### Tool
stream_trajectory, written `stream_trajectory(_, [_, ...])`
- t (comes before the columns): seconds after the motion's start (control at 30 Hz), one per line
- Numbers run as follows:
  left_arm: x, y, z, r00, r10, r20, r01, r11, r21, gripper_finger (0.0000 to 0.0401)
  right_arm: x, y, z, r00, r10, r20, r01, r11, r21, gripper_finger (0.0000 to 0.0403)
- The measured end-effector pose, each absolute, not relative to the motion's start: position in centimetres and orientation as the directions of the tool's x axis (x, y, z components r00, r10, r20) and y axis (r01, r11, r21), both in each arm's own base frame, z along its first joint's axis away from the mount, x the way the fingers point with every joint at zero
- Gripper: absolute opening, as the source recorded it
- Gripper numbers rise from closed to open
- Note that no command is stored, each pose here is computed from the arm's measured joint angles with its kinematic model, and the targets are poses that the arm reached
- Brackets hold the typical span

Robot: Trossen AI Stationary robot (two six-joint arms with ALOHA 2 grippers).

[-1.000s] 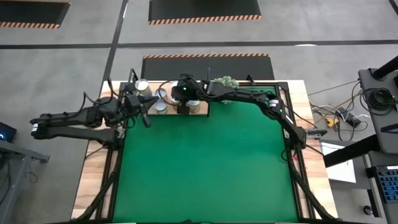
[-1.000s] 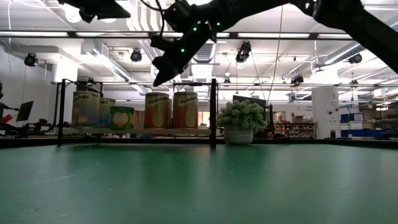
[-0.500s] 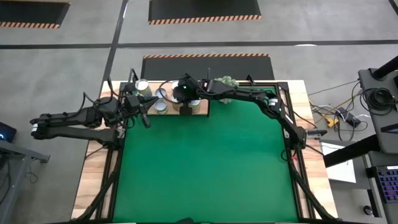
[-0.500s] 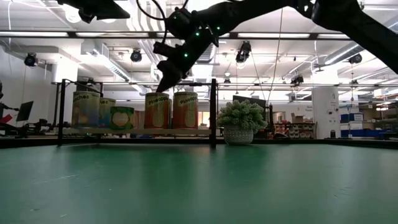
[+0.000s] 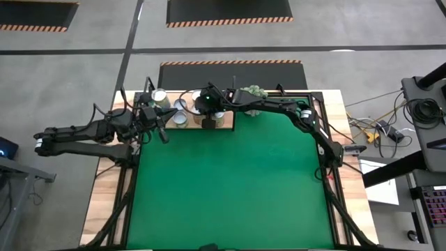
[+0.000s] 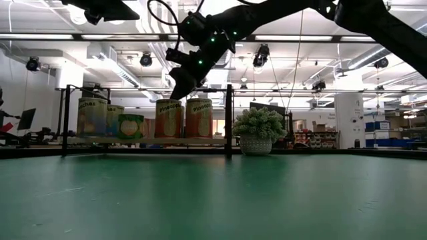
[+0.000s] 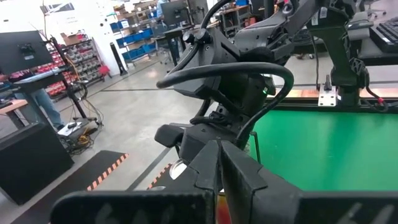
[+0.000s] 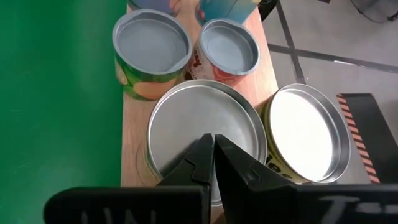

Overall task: Pick and place cans onto a shelf
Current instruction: Adjust the canned goods on the shelf

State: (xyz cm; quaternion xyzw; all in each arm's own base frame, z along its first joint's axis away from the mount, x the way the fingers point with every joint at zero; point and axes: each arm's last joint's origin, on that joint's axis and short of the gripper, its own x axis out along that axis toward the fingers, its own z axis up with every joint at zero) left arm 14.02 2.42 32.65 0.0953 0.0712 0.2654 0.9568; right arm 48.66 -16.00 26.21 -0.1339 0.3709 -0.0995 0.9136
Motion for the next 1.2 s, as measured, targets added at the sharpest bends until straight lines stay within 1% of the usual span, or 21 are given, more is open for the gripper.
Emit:
stream_trajectory(0.73, [14.0, 2.4, 32.7, 0.849, 0.521, -0.086, -0.494, 0.841, 0.220, 0.0000, 48.9, -14.8, 26.1, 0.702, -0.257, -0.664, 0.043, 0.946, -0.321, 0.0008])
stream_trajectory(1.2, [14.0, 2.4, 32.7, 0.849, 0.521, -0.086, -0.494, 0.841, 0.220, 0.0000, 48.8, -14.8, 27.1, 0.716, -0.265, -0.646, 0.053, 0.943, -0.328, 0.0008])
